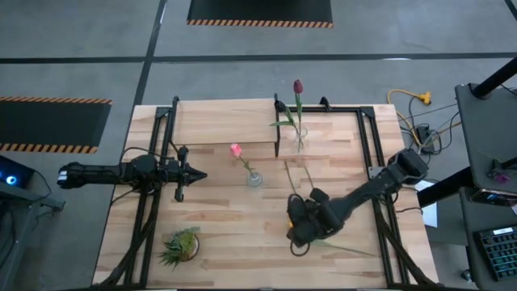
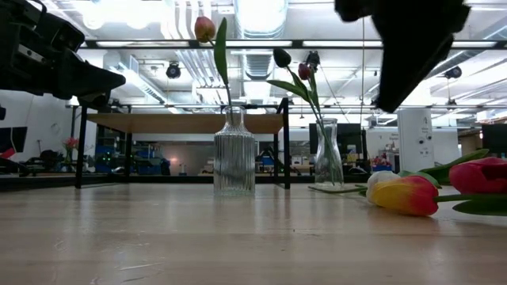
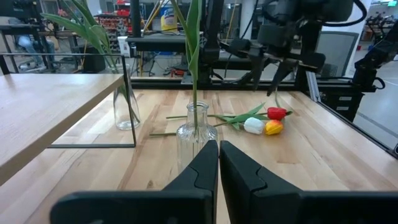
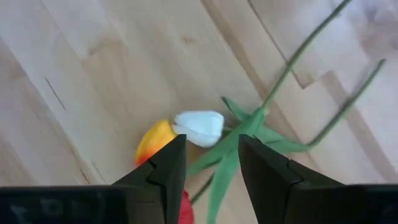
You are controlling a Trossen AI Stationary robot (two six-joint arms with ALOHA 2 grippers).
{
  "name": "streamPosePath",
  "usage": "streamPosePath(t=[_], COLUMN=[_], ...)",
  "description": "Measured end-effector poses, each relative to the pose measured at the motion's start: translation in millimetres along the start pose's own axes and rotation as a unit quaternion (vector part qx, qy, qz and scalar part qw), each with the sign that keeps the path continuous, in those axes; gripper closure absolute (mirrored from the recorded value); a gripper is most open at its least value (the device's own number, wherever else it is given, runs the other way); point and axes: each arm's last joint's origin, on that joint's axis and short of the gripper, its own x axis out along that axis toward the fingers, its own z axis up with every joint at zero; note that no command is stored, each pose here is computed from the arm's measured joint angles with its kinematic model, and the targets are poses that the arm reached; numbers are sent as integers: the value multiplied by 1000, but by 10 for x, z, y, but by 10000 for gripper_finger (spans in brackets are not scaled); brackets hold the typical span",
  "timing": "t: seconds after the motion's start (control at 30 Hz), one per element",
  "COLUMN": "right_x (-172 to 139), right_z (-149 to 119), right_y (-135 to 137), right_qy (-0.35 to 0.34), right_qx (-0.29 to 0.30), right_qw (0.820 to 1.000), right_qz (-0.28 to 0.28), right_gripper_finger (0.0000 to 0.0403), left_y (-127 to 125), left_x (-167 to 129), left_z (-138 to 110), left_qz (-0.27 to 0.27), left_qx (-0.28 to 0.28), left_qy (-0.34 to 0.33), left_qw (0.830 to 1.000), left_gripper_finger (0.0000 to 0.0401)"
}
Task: Pick and place flowers into a vace then onto a shelf
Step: Put the yellow tulip into the bottom transparent vase
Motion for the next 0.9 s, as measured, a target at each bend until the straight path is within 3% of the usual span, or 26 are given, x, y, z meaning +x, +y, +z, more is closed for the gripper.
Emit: streamPosePath(t=[0.17,0.43,0.9], right_x=[65,38,521], right_z=[70,-3,-263], right_y=[-23,202,387], right_qy=[32,56,122], right_qx=[-29,-72,-130], right_qw=[999,987,980], right_qz=[21,131,84], right_gripper_finger=[262,224,243], left_y=[0,0,0], left_x=[0,0,0], left_z=[-1,0,0], left_qz=[0,0,0], left_qx=[0,0,0], left_qy=[0,0,0], left_qw=[1000,1000,1000], left_gripper_finger=[401,401,401])
